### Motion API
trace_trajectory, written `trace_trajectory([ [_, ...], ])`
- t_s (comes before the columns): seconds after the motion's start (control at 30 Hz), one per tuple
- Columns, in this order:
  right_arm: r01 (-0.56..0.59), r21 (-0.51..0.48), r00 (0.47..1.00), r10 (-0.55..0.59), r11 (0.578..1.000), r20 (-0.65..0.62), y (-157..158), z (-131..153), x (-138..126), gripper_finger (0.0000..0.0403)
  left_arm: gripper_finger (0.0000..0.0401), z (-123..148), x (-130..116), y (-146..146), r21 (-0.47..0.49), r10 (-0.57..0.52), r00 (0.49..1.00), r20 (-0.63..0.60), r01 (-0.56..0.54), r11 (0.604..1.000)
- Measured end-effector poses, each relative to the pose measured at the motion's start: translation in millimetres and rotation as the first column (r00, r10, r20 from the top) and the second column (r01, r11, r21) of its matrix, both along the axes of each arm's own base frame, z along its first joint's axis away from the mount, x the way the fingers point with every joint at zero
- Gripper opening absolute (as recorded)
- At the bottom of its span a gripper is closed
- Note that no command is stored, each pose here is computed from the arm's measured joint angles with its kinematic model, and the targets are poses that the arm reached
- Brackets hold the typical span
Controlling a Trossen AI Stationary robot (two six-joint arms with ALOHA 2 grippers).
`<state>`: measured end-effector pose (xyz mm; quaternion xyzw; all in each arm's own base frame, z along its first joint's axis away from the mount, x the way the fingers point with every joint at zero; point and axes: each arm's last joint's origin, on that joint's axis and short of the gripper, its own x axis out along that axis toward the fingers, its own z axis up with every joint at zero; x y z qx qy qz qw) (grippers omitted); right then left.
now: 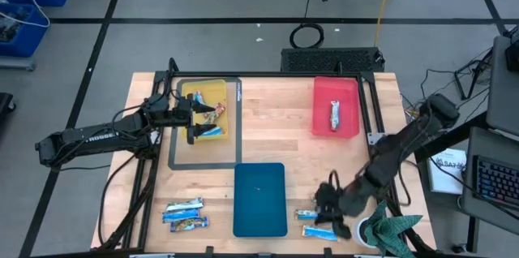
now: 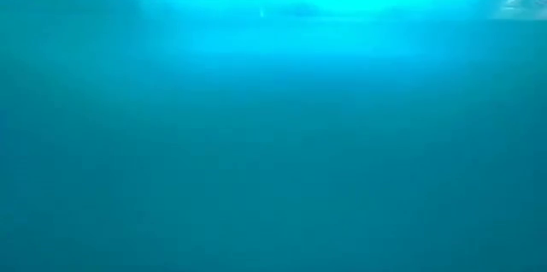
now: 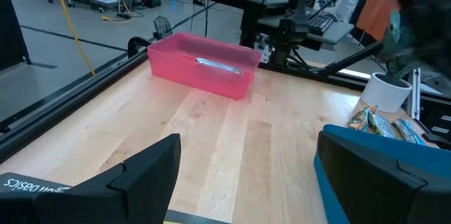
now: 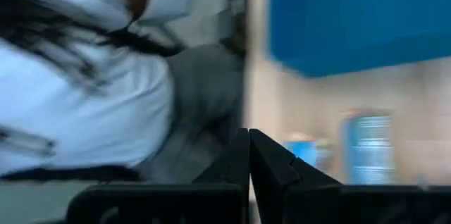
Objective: Pick and place Granola Bars by type
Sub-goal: Move the granola bars to the middle right of the table
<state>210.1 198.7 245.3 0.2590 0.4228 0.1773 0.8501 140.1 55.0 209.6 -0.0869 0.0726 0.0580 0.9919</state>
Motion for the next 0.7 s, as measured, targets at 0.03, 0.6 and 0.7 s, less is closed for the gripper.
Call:
trace_trajectory([
  [0.03, -0.022, 0.009, 1.0, 0.022, 1.0, -0.011, 9, 1, 3, 0.0, 0.0337, 0, 0, 0, -0.001, 0.0, 1.0, -0.001, 0.0, 1.0],
  [0.6, 0.041, 0.157, 0.941, 0.015, 0.987, -0.339, 50, -82, 24, 0.0, 0.0337, 0, 0, 0, -0.005, -0.002, 1.0, -0.004, 0.002, 1.0],
  [0.7, 0.063, 0.131, 0.908, -0.002, 0.989, -0.419, 46, -100, 19, 0.0, 0.0337, 0, 0, 0, -0.004, -0.002, 1.0, -0.003, 0.002, 1.0],
])
